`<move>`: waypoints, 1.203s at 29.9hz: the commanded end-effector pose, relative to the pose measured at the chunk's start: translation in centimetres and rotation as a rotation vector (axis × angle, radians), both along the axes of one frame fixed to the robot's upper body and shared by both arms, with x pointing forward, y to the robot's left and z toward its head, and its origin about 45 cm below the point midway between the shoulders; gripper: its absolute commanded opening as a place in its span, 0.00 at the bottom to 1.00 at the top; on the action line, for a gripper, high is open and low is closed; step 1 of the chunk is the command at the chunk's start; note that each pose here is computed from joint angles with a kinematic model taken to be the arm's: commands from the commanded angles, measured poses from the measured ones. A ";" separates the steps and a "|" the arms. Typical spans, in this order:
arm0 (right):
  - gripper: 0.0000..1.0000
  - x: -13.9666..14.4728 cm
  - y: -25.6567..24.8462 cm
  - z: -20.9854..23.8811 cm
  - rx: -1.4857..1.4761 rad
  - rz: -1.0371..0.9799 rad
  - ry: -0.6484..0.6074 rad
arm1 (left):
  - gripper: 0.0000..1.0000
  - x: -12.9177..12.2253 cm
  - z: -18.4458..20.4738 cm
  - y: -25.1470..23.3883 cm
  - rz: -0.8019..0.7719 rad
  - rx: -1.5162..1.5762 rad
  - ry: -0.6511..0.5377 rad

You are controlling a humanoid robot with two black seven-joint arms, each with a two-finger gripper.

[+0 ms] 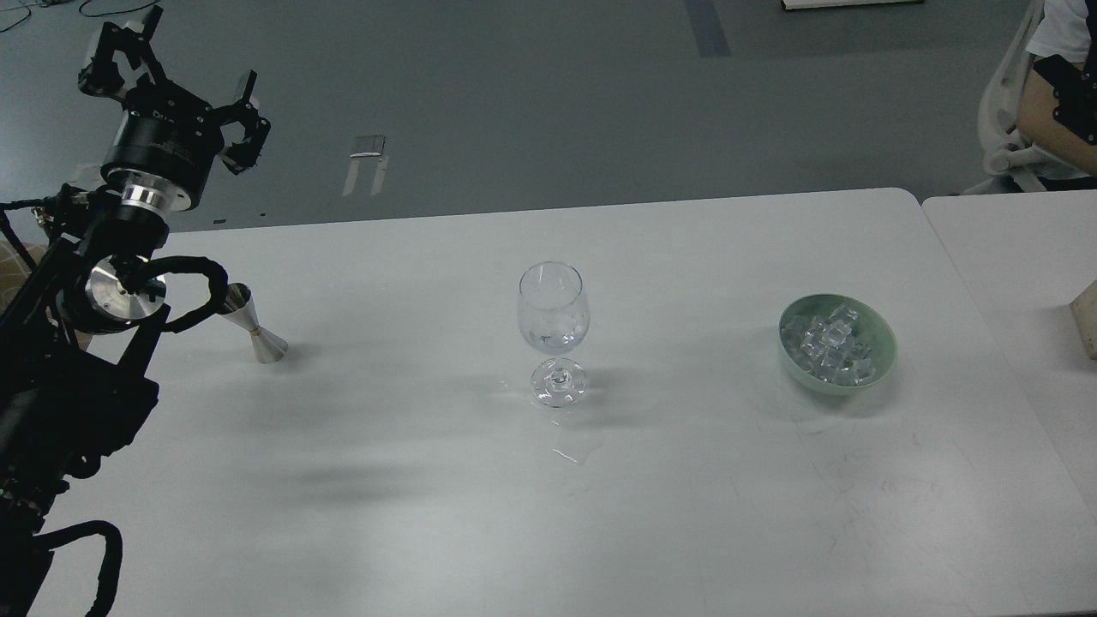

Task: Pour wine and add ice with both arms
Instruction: 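Lift the open left gripper up and away from the jigger, then move the right gripper down over the green ice bowl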

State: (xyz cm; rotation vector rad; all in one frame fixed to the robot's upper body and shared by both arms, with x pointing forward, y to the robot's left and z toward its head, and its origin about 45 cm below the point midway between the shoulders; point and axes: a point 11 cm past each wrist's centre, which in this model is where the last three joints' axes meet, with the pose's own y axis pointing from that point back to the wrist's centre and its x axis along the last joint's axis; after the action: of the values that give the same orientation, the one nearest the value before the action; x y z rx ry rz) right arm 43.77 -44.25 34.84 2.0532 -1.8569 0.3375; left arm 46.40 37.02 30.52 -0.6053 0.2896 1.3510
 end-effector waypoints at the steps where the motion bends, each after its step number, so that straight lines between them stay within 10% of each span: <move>1: 1.00 -0.5 0.0 0.3 -0.311 0.025 0.035 | 0.97 -0.1 0.0 0.1 -0.016 0.013 -0.008; 12: 1.00 0.3 3.3 0.3 -0.865 0.203 0.135 | 0.95 -0.4 -1.8 -0.5 -0.066 0.037 0.033; 36: 0.86 -6.0 12.4 -14.1 -0.980 0.646 0.422 | 0.95 -1.7 -3.6 1.7 -0.009 0.028 0.075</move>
State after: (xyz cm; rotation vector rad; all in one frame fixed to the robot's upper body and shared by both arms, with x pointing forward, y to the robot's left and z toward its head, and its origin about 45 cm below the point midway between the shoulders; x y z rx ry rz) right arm 38.07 -32.90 21.74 1.6864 -0.5444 0.7300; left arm 44.76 38.65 27.07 -0.5369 0.3314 1.3670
